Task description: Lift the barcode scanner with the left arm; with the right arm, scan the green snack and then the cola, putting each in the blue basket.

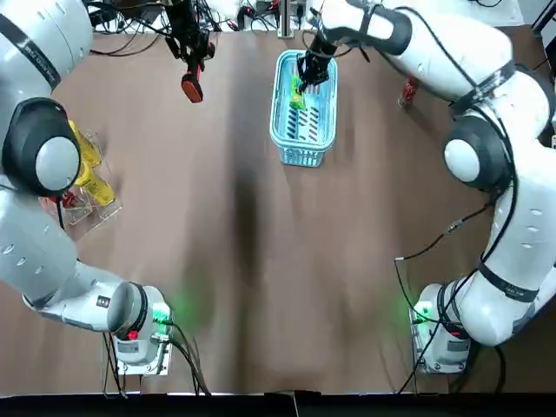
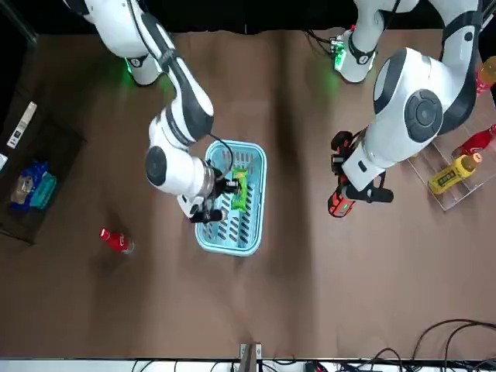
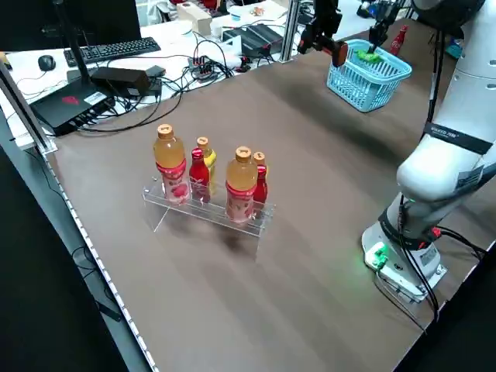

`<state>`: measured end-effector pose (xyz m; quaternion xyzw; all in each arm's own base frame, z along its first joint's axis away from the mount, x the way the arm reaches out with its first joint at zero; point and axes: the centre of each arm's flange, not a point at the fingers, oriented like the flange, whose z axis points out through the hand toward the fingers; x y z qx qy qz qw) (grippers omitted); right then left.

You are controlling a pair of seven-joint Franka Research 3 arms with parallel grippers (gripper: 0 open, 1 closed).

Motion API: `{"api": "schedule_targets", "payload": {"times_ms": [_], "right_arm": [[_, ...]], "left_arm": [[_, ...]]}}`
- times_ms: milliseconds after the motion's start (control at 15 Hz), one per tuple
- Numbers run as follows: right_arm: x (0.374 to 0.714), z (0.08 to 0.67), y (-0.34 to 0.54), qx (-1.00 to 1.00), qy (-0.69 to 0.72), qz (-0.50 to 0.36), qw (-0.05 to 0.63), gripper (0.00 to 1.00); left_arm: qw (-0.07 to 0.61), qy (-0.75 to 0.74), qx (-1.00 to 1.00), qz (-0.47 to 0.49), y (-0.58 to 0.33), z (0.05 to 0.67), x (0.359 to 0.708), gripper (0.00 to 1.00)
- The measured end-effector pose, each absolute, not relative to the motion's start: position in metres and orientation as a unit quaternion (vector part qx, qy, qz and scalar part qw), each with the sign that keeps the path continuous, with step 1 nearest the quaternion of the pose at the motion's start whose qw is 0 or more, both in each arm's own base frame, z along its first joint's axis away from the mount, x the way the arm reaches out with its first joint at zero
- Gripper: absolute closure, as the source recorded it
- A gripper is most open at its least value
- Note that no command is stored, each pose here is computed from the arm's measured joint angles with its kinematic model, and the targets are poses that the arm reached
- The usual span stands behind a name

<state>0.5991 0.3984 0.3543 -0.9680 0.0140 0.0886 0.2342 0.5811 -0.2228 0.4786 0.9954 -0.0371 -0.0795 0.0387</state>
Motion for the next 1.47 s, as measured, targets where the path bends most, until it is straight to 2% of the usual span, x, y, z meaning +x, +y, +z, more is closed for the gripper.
{"api": "schedule_targets", "payload": {"times_ms": [67,267,333,400,600,800,1067,1467], "right_arm": [[0.604,0.339,0.397,-0.973,0.009,0.073,0.218,0.94],[0.609,0.339,0.394,-0.977,0.005,0.051,0.208,0.67],[0.611,0.340,0.394,-0.977,0.005,0.046,0.209,0.60],[0.611,0.341,0.394,-0.977,0.005,0.043,0.209,0.59],[0.614,0.347,0.393,-0.977,0.005,0.039,0.211,0.35],[0.624,0.382,0.366,-0.976,0.011,0.044,0.211,0.34],[0.650,0.450,0.270,-0.984,0.025,0.018,0.176,0.34],[0.676,0.433,0.165,-0.999,0.015,-0.005,0.052,0.35]], "left_arm": [[0.037,-0.039,0.995,-0.083,-0.225,0.474,0.581,0.65],[0.025,-0.043,0.995,-0.086,-0.225,0.466,0.583,0.65],[0.024,-0.043,0.995,-0.087,-0.225,0.464,0.584,0.65],[0.023,-0.043,0.995,-0.088,-0.225,0.463,0.584,0.65],[0.022,-0.044,0.995,-0.087,-0.225,0.462,0.584,0.65],[0.008,-0.061,0.995,-0.082,-0.222,0.463,0.585,0.65],[0.006,-0.092,0.992,-0.080,-0.219,0.463,0.587,0.65],[-0.005,-0.102,0.992,-0.077,-0.220,0.463,0.586,0.65]]}}
